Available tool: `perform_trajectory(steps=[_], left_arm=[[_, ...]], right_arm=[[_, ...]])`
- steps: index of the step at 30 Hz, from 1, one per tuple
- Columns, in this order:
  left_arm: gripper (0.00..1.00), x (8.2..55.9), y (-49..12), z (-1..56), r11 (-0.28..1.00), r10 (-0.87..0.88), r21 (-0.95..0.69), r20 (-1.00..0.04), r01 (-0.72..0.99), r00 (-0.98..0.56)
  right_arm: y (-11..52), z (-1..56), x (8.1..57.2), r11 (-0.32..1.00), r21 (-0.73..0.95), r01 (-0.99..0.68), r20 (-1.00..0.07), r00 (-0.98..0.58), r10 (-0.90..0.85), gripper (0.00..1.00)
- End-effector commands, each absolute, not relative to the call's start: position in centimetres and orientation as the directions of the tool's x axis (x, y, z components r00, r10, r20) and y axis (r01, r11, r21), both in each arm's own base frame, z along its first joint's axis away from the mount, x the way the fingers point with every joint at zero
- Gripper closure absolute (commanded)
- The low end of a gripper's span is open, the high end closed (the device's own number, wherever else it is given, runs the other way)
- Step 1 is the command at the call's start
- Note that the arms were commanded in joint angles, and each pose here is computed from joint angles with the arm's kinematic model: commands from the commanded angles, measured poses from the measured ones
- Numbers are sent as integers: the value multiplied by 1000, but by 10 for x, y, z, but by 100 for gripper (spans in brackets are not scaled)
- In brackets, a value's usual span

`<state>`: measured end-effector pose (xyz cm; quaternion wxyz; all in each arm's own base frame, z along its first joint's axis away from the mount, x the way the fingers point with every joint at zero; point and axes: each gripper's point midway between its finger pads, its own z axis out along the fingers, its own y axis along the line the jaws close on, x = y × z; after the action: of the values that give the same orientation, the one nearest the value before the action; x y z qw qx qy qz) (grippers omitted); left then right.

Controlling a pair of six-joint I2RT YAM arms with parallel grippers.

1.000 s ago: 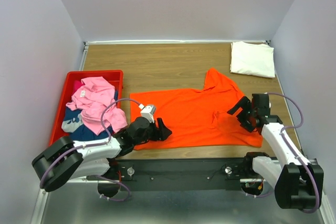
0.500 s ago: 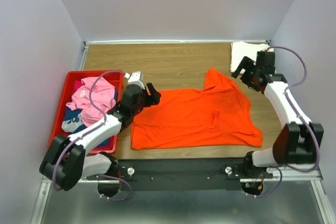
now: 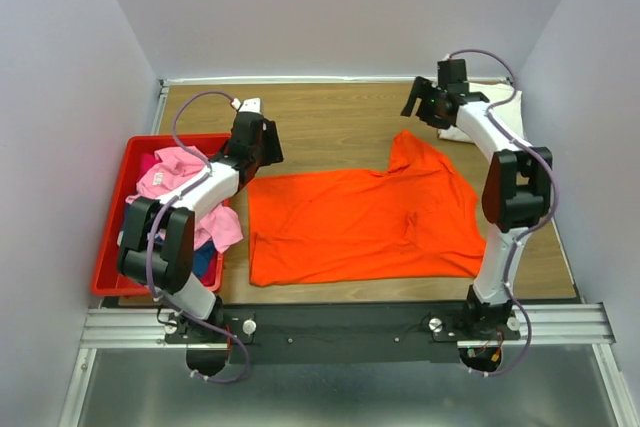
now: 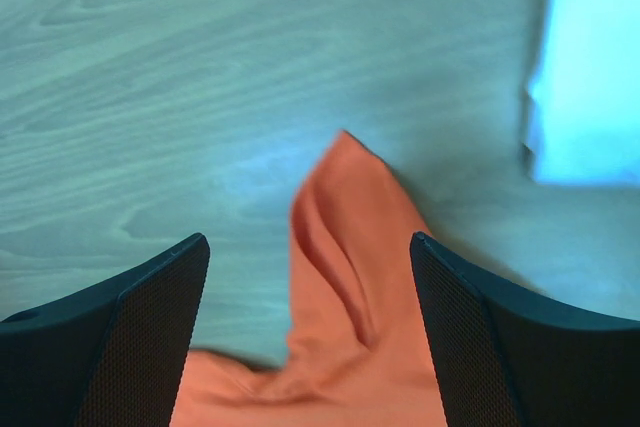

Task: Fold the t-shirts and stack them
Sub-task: Fold the tshirt

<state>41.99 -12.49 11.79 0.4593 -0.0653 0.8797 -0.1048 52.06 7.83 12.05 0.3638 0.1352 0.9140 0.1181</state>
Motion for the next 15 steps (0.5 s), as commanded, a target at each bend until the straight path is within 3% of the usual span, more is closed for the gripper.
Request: perform_trajectory(steps=[1, 6, 9, 15], left_arm=[[32, 422, -111, 105, 989, -140, -135, -769, -55, -624], [32, 432, -116, 92, 992, -119, -121, -731, -43, -672], [32, 436, -119, 91, 992, -115, -122, -705, -40, -700], [32, 434, -116, 97, 990, -140, -120, -666, -80, -733]], right_arm=[[98, 119, 546, 951, 296, 91, -663, -697, 273, 13], [95, 90, 568, 968, 235, 94, -665, -711, 230, 16], [95, 75, 580, 971, 222, 88, -661, -719, 216, 28], [102, 56, 586, 971, 230, 69, -634, -746, 203, 38]])
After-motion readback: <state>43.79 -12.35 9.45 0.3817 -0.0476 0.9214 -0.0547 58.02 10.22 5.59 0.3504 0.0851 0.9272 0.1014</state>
